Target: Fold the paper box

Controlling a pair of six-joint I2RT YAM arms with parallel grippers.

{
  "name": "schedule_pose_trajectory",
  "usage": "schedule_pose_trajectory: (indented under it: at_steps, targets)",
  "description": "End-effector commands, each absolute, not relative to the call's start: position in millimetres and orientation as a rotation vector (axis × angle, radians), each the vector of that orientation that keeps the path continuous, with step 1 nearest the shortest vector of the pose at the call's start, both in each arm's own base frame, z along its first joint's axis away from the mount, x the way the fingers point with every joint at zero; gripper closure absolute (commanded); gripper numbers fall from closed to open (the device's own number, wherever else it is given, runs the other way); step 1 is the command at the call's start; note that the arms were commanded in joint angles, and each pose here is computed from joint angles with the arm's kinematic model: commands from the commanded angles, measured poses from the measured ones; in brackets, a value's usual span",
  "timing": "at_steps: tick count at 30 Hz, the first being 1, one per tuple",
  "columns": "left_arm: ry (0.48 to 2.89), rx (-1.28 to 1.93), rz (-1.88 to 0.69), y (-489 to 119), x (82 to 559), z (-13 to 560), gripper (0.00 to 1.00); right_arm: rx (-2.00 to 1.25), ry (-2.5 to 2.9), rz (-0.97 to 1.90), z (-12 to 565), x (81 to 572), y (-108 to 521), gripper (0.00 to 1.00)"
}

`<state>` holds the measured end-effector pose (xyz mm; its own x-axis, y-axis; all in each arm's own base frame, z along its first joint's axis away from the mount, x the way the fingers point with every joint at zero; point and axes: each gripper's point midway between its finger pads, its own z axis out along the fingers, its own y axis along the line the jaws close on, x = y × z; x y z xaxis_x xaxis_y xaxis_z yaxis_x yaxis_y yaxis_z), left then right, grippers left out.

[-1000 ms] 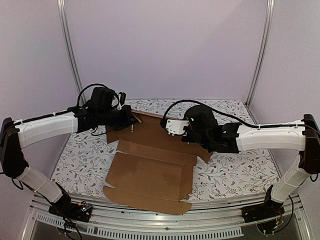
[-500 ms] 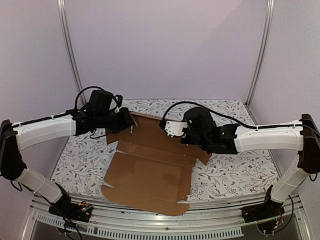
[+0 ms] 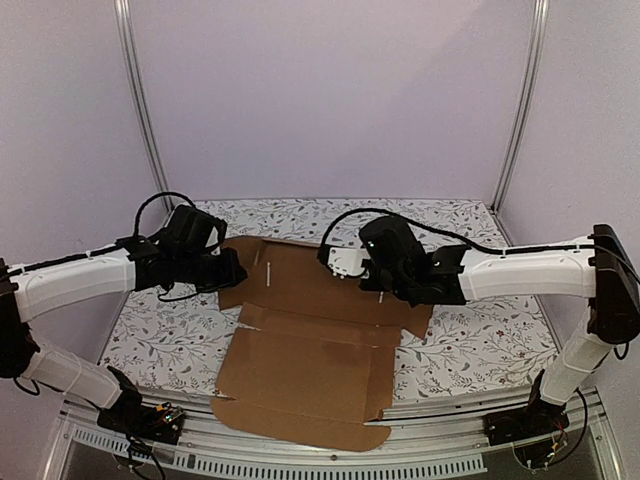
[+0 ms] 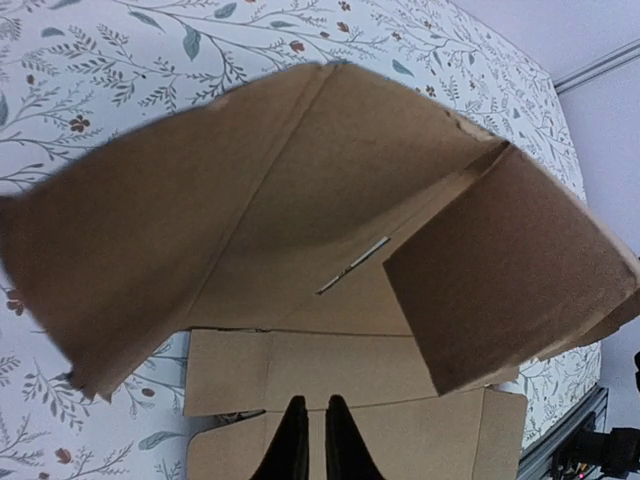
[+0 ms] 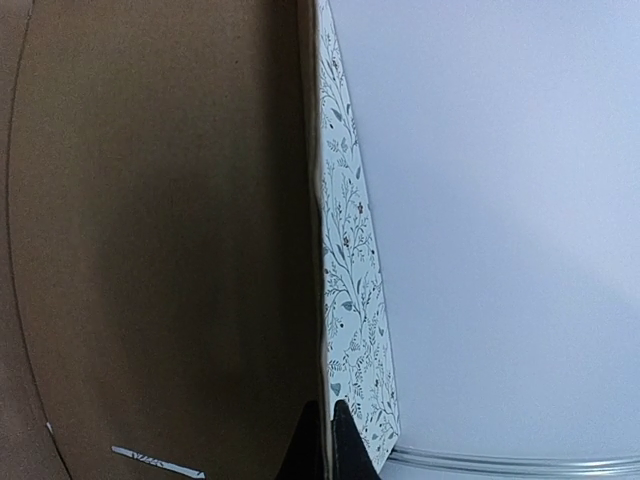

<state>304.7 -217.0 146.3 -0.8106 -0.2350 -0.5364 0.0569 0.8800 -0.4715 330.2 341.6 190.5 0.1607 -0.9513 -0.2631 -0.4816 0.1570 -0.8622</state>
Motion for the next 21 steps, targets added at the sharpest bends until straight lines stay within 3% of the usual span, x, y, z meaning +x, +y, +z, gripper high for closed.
schedule_pose_trajectory:
  at_steps: [1,21]
  targets:
    - [2.47,-0.099,-0.527,-197,290,136,0.91,-1.463,1.536,-0.589,187,337,339,1.0]
    - [2.446,-0.137,-0.4,-176,291,97,0.88,-1.431,1.731,-0.245,194,338,326,1.0]
